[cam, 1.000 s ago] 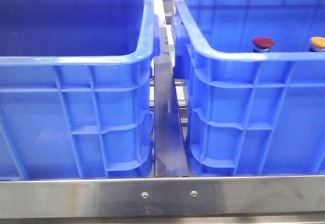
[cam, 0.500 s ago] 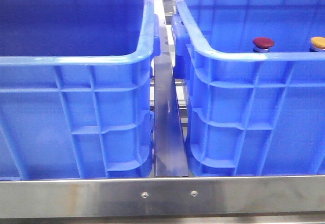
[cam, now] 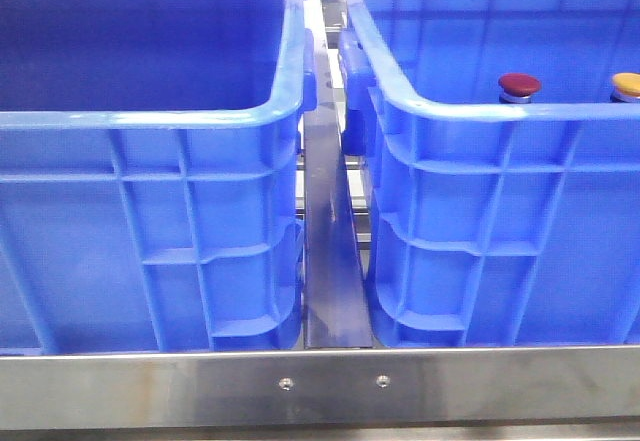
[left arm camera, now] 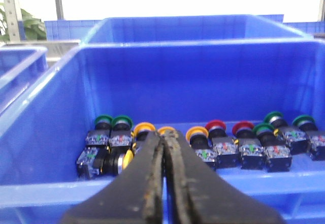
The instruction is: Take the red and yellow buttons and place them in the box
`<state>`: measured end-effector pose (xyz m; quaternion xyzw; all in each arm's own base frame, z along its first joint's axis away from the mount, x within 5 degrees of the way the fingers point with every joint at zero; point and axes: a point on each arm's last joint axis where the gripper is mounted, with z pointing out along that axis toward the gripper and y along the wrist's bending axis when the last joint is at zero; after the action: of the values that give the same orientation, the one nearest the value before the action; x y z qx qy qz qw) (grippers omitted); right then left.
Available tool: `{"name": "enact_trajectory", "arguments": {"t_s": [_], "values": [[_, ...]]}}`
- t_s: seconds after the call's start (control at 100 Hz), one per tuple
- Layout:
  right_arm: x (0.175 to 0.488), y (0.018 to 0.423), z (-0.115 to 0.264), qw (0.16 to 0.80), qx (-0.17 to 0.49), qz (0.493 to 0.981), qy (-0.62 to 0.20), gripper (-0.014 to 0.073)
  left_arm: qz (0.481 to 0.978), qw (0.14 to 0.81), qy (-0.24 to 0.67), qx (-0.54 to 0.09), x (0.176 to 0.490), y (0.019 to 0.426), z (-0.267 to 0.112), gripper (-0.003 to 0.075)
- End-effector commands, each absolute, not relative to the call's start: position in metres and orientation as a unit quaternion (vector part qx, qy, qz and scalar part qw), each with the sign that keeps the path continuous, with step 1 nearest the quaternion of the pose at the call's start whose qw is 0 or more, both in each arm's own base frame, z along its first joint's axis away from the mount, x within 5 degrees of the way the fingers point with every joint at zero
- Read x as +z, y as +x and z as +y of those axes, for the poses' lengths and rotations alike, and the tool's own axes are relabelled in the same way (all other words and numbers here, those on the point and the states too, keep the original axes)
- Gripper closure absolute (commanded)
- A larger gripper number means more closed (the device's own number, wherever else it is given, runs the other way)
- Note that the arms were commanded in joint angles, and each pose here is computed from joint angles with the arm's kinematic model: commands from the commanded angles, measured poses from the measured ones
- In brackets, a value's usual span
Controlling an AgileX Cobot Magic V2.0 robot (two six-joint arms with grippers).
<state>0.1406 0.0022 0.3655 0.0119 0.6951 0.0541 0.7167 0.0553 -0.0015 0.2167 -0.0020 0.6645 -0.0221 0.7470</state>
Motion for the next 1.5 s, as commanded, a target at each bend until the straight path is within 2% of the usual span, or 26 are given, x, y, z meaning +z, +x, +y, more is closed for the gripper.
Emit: {"name": "enact_trajectory", "arguments": {"t_s": [0.0,1.49], "values": [[0.3736,0.1389,0.0013,0.726,0.051,0.685,0.014,0.0664,0.638,0.770,0.003,-0.027,0.2099,0.0539,-0.0024,0.0739],[0.3723,0.1388,0.0003,0.723,0.039,0.690,0.010,0.0664,0.638,0.770,0.003,-0.027,0.2099,0.0539,-0.0024,0.0739]]}}
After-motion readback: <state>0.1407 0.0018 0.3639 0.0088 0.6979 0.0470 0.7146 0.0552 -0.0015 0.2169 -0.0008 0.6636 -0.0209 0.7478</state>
